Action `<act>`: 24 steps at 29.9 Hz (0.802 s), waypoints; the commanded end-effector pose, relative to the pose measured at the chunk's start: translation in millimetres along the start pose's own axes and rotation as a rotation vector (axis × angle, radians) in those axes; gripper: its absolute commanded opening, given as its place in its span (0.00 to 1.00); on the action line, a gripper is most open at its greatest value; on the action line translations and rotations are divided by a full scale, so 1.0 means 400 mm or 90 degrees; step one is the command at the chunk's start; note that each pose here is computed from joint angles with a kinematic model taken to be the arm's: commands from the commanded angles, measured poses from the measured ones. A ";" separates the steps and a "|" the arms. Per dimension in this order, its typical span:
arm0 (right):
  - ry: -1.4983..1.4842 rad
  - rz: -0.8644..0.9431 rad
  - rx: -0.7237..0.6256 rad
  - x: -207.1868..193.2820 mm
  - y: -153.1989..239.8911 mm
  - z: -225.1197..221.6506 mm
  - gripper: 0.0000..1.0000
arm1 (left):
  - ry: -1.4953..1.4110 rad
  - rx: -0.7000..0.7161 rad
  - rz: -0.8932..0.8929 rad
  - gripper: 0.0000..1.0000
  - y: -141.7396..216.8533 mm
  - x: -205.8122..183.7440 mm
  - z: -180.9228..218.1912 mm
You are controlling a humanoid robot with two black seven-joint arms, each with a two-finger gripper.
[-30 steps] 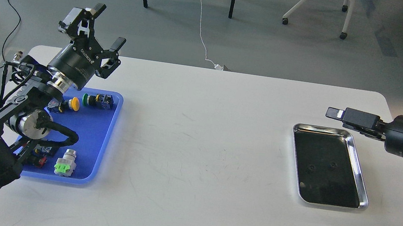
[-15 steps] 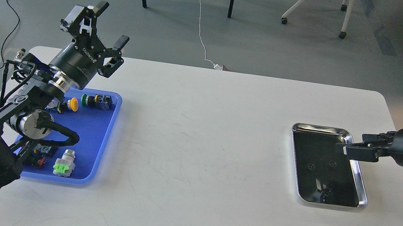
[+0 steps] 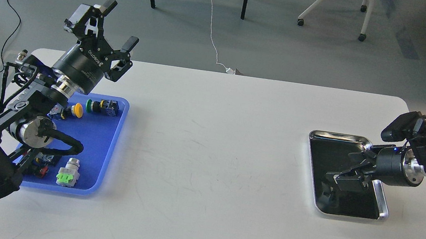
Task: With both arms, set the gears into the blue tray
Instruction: 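Reach the right gripper down into the metal tray, then grasp a small black gear in the metal tray with the right gripper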
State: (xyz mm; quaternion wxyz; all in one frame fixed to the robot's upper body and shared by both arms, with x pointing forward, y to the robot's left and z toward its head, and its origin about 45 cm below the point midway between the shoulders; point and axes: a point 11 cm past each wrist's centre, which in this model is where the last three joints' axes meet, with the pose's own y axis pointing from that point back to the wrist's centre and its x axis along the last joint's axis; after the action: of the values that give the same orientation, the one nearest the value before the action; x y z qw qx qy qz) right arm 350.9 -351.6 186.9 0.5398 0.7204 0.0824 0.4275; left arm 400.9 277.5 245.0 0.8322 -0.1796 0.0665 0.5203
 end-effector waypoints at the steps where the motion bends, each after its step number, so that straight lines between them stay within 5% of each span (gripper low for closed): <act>1: 0.013 -0.007 -0.011 -0.007 -0.013 0.015 0.92 | 0.000 0.001 -0.001 0.98 0.002 0.001 0.000; 18: 0.039 -0.047 -0.021 -0.017 -0.053 0.024 0.87 | -0.002 0.001 0.001 0.98 0.002 0.002 0.001; 24: 0.046 -0.060 -0.020 -0.023 -0.066 0.022 0.65 | -0.002 0.001 0.002 0.98 0.004 0.004 0.001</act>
State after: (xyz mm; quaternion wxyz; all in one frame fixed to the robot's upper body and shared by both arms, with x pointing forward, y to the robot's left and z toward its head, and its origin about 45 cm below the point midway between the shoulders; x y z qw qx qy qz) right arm 361.5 -354.8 162.0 0.5680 0.6912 0.1239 0.4293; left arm 400.4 279.4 244.9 0.8320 -0.1778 0.0657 0.5214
